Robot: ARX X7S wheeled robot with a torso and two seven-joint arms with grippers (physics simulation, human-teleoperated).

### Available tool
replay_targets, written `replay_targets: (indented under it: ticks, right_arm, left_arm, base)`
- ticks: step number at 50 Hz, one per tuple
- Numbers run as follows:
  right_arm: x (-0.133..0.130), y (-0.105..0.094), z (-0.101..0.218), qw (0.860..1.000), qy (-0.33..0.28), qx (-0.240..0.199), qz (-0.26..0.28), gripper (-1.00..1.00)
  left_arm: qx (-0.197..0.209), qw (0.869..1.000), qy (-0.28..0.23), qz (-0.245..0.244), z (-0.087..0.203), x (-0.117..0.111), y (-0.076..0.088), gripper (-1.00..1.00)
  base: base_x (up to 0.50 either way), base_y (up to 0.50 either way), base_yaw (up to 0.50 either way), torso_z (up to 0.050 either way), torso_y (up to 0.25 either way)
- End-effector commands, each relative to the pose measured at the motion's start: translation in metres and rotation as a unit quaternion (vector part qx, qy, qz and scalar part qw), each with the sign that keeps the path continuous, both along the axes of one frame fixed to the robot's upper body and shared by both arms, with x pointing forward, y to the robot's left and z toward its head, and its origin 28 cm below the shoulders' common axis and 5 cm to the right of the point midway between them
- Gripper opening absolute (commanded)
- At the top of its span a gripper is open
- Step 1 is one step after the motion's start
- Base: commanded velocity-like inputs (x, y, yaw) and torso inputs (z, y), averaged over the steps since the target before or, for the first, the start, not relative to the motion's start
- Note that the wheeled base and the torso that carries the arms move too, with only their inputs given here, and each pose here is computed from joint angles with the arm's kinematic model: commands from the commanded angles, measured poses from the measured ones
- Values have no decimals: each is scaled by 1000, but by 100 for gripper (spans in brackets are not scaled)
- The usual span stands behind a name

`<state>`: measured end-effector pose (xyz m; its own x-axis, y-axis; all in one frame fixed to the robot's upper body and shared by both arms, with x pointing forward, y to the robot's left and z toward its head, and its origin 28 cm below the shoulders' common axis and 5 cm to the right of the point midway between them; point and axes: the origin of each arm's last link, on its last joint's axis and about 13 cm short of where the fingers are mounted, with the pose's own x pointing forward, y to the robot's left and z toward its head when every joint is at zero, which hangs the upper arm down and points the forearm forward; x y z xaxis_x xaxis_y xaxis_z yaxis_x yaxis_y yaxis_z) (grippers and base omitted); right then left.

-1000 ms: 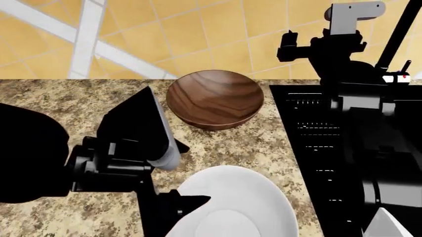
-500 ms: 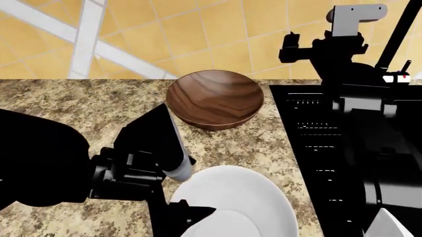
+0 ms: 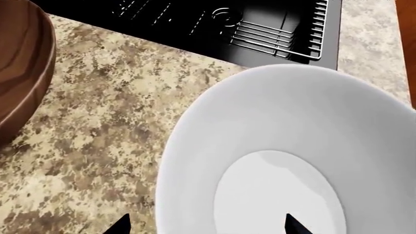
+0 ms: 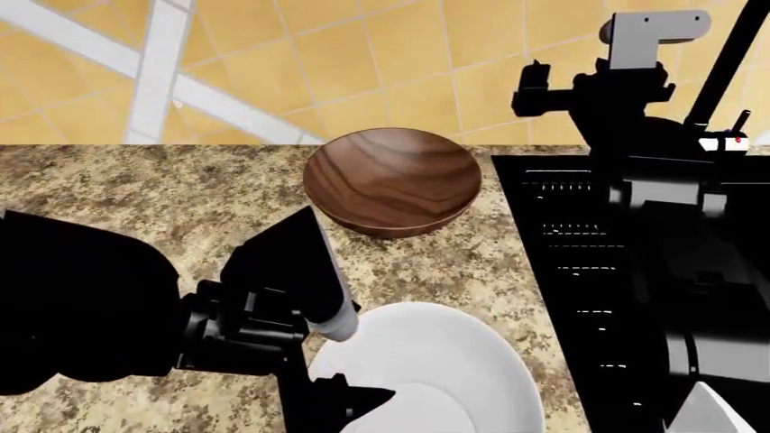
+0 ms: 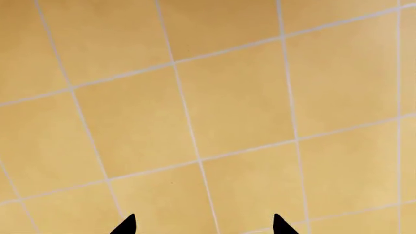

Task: Stack the bowls in the sink.

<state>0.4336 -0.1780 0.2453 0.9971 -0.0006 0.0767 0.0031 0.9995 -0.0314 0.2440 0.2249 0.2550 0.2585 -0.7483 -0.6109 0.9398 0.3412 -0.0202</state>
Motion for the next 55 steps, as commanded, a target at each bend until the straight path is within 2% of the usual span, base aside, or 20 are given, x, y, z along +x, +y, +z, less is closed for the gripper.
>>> replay_targets:
  ticks: [1,8,9,27,33,47,50,55]
  right_arm:
    - [0,-1,-3,1000,1,1,-2,100]
    - [-1,-2,-3,1000,1,2,-2,100]
    - [-1,-2,-3,1000,1,3,-3,100]
    - [-1,-3,-6,1000,3,6,-4,100]
    - [-2,-5,-5,1000,2,7,-5,100]
    - [-1,-2,-2,1000,-1,5,-3,100]
    - [-2,-2,2,1000,-4,3,0,100]
    - [-6,-5,6,1000,-7,-3,-1,100]
  left_arm:
    - [11,1000,9,5,-11,2,0,100]
    - [11,1000,11,4,-12,2,0,100]
    - [10,1000,11,4,-11,2,-1,-100]
    - [-3,1000,6,3,-9,2,-1,-100]
    - [-35,999,-21,23,4,5,3,-100]
    - [-43,997,-43,46,8,6,13,-100]
    - [-64,991,-71,91,20,7,27,-100]
    - [-72,983,-95,137,28,6,43,-100]
  base:
    - [0,0,0,0,0]
    - [0,0,0,0,0]
    - [0,0,0,0,0]
    - [0,0,0,0,0]
    - [0,0,0,0,0]
    - [0,0,0,0,0]
    - [0,0,0,0,0]
    - [0,0,0,0,0]
